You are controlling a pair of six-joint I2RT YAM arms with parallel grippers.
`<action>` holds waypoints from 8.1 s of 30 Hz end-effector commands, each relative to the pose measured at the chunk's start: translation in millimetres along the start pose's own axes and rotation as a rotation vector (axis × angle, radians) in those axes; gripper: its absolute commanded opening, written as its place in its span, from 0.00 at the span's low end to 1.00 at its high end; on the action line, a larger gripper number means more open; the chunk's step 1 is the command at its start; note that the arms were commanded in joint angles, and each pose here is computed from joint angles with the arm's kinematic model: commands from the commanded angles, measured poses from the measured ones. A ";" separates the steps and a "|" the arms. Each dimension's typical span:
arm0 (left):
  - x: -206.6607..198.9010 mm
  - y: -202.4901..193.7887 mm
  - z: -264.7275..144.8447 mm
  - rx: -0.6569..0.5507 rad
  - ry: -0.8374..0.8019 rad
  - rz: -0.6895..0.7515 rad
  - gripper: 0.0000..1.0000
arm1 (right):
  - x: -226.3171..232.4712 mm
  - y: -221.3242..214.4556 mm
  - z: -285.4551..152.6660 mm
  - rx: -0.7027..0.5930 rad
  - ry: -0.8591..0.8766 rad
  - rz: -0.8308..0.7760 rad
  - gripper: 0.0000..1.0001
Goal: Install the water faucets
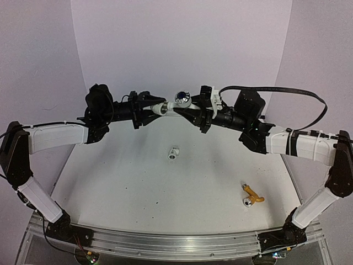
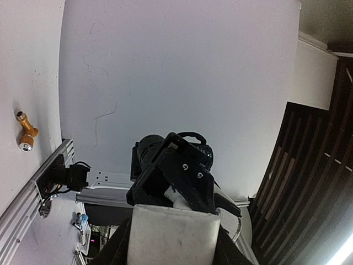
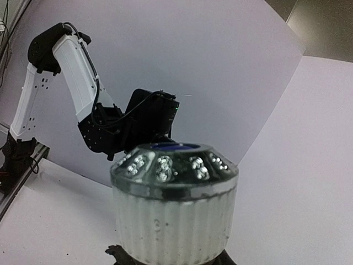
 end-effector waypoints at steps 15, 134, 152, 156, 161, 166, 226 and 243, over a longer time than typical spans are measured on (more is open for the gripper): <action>-42.8 -3.3 12.0 -0.016 -0.105 0.100 0.00 | -16.0 -9.2 15.0 0.016 -0.119 0.032 0.00; -17.3 42.6 -33.2 -0.241 0.158 0.308 0.00 | -23.2 -46.4 26.1 0.184 -0.104 -0.152 0.18; -54.9 -48.3 -23.2 0.531 -0.590 1.883 0.00 | -27.8 -24.4 27.5 -0.167 0.234 2.289 0.01; -53.0 -11.5 -25.2 0.507 -0.478 1.789 0.00 | -39.3 -19.2 14.8 -0.298 0.270 2.305 0.36; -80.0 40.8 -22.5 0.073 -0.140 1.517 0.00 | -36.3 -9.4 -8.5 -0.268 0.176 1.919 0.79; -77.2 56.6 -35.4 -0.173 -0.029 1.009 0.00 | -20.4 -37.6 -32.8 0.022 -0.153 1.380 0.98; -87.7 42.3 -43.9 -0.192 -0.013 1.249 0.00 | -26.0 -22.7 -30.9 -0.333 -0.206 1.581 0.91; -36.3 62.8 -44.2 -0.217 0.092 0.503 0.00 | -4.9 -40.1 -17.6 0.338 -0.244 -0.254 0.94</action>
Point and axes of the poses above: each gripper's point midway between its finger pads, its own z axis out along the fingers, its own x axis along the line the jaws close on, y = z × x, the point moved 4 cm from there along -z, back along the fingers, and after that the axes turned 10 degrees about z, right-handed, at the moved point
